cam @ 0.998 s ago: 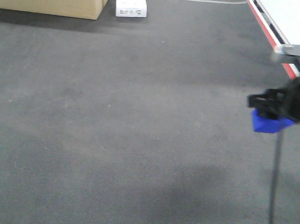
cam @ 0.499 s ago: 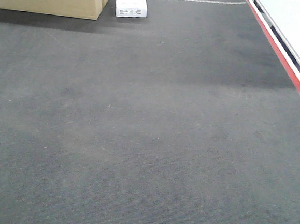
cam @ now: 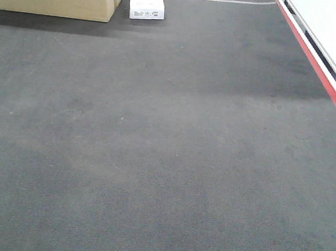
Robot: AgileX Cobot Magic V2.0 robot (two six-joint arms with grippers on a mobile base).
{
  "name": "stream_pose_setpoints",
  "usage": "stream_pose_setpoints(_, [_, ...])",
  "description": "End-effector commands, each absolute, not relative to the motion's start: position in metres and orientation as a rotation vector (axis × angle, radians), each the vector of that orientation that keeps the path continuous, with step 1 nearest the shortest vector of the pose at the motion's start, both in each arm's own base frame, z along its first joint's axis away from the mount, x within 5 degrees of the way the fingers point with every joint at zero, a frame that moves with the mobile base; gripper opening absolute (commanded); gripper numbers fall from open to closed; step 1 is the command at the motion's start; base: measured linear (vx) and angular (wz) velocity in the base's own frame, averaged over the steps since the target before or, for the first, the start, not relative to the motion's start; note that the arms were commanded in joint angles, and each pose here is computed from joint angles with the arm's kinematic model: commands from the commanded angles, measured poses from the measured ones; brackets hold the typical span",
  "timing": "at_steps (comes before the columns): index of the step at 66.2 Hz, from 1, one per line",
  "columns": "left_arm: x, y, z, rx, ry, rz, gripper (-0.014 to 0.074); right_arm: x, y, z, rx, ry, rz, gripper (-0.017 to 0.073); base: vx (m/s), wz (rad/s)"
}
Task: Pour parts from conveyor to right shelf
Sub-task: 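Hold the blue block in the right gripper while backing away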
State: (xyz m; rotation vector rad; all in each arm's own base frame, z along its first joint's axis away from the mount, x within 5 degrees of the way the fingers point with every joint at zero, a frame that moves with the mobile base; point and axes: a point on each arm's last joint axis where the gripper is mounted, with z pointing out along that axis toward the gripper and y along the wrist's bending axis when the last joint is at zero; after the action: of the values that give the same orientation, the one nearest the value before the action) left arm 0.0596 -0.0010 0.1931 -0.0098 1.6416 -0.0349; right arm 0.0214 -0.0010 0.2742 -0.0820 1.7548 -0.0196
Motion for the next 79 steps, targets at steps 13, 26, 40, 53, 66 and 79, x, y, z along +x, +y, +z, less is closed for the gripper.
stream_pose_setpoints(13, [0.0606,-0.0015,0.2059,-0.016,1.561,-0.055,-0.0006,0.0232,-0.0012,0.2919,-0.079,1.643,-0.029,-0.0004,0.00,0.00])
stream_pose_setpoints(26, [0.0606,-0.0015,0.2059,-0.016,1.561,-0.055,-0.0006,0.0232,-0.0001,0.2933,-0.072,1.628,-0.004,-0.0004,0.00,0.00])
stream_pose_setpoints(40, [0.0606,-0.0015,0.2059,-0.016,1.561,-0.055,-0.0006,0.0232,0.0003,0.2931,-0.069,1.630,0.006,-0.0004,0.00,0.00])
stream_pose_setpoints(53, [0.0606,-0.0015,0.2059,-0.016,1.561,-0.055,-0.0006,0.0232,0.0003,0.2929,-0.069,1.632,0.006,-0.0004,0.00,0.00])
stream_pose_setpoints(66, [0.0606,-0.0015,0.2059,-0.016,1.561,-0.055,-0.0006,0.0232,0.0003,0.2929,-0.069,1.632,0.006,-0.0004,0.00,0.00])
stream_pose_setpoints(79, [0.0606,-0.0015,0.2059,-0.016,1.561,-0.055,-0.0006,0.0232,0.0003,0.2929,-0.069,1.632,0.006,-0.0004,0.00,0.00])
